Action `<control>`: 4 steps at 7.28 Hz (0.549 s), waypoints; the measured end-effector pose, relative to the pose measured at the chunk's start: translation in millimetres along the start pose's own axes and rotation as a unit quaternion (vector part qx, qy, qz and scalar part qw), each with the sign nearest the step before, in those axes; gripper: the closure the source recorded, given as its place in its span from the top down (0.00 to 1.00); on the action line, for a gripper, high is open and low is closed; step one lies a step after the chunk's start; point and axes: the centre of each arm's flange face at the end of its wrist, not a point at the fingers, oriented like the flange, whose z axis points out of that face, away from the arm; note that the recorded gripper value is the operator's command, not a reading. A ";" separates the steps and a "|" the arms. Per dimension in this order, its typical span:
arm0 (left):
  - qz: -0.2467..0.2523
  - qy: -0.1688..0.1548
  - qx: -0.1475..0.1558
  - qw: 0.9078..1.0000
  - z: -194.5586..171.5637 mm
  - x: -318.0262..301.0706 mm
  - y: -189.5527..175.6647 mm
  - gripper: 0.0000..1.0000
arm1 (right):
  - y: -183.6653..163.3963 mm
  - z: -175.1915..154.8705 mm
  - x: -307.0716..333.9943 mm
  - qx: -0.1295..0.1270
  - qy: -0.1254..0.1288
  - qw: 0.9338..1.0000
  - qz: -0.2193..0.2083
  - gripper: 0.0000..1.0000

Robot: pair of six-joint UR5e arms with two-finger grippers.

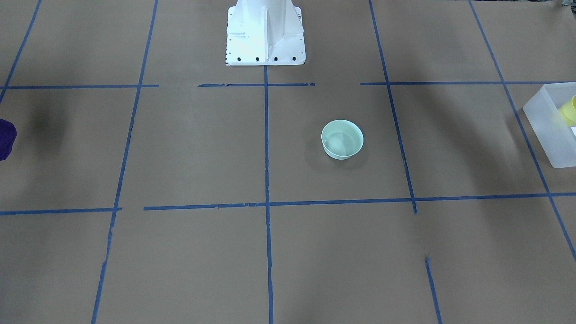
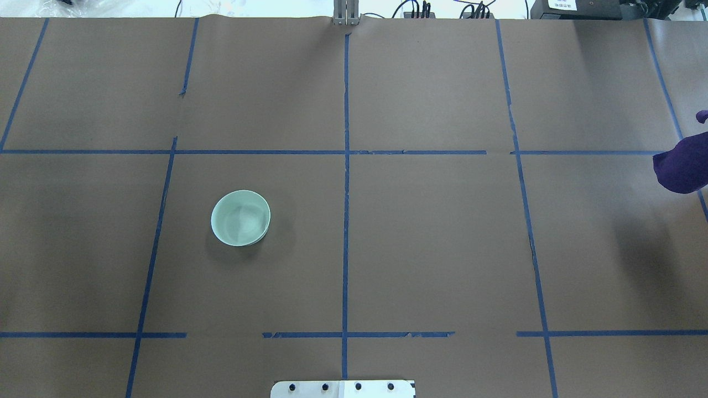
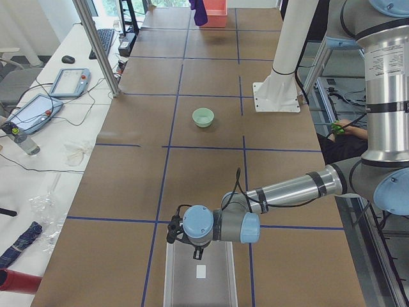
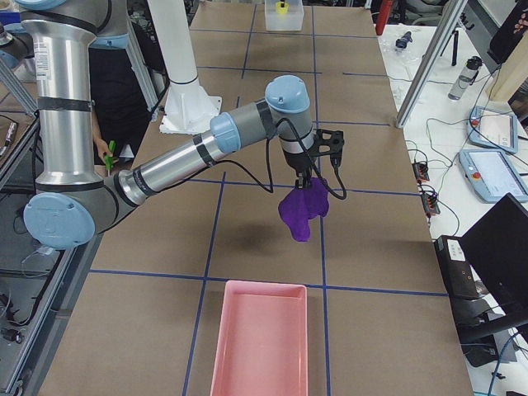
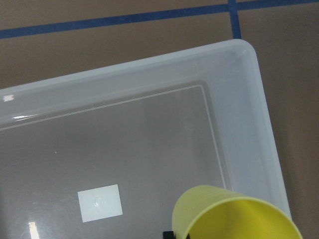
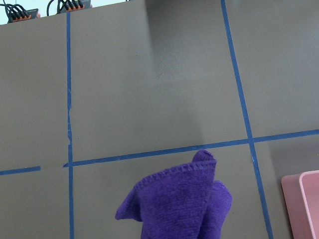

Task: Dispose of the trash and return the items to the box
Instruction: 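Carry cloth to pink tray with right gripper while left drops cup in bin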

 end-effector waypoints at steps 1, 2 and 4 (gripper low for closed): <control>0.004 0.000 -0.003 1.000 3.1 1.6 -1.1 0.80 | -1.1 -3.7 11.1 0.004 0.003 1.000 -0.004 0.00; 0.013 -0.002 -0.001 1.000 4.6 3.9 -2.7 0.87 | -4.4 -8.5 33.0 0.010 0.009 1.000 -0.012 0.00; 0.033 -0.006 0.011 0.999 4.8 6.5 -5.5 0.99 | -12.7 -17.2 89.6 0.018 0.030 0.999 -0.029 0.00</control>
